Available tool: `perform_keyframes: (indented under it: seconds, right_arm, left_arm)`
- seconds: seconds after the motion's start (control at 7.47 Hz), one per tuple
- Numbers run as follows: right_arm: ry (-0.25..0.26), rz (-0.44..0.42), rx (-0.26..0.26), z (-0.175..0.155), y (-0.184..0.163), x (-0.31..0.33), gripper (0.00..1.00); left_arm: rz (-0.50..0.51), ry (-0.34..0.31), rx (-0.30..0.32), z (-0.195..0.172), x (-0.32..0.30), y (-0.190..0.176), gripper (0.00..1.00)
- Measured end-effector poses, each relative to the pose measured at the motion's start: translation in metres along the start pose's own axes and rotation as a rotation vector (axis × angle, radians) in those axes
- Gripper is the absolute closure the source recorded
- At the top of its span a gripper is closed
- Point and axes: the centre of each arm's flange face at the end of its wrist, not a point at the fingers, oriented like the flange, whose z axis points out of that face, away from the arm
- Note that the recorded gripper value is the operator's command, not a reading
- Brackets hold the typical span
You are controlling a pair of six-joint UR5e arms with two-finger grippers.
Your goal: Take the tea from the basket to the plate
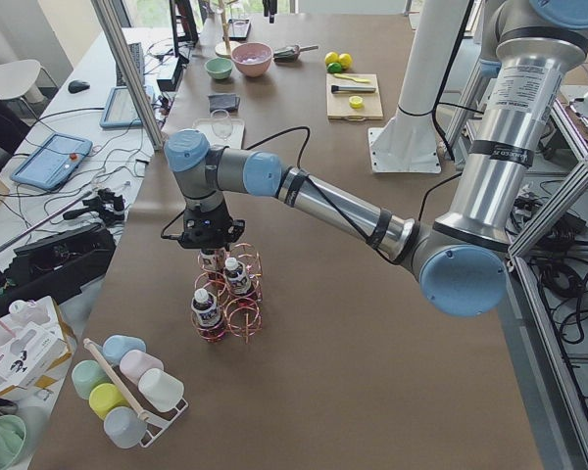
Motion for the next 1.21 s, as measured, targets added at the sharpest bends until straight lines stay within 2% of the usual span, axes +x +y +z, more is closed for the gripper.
perform_keyframes:
  seconds: [0.4,0.67,0.8,1.21]
  right_arm:
    - [-0.002,-0.001,0.002,-0.001,0.000,-0.001,0.00]
    - [-0.004,-0.001,0.003,-0.002,0.001,-0.003,0.00]
    - [-0.004,0.003,0.003,-0.002,0.002,-0.002,0.00]
    - [-0.003,0.008,0.001,-0.001,0.003,-0.002,0.00]
  left_arm:
    - [-0.005,0.005,0.007,-0.086,-0.031,0.074,1.00]
    - [-0.065,0.019,-0.021,-0.118,-0.063,0.149,1.00]
    - [-0.087,0.008,-0.055,-0.118,-0.076,0.198,1.00]
    - [-0.041,-0.055,-0.126,-0.099,-0.109,0.344,1.00]
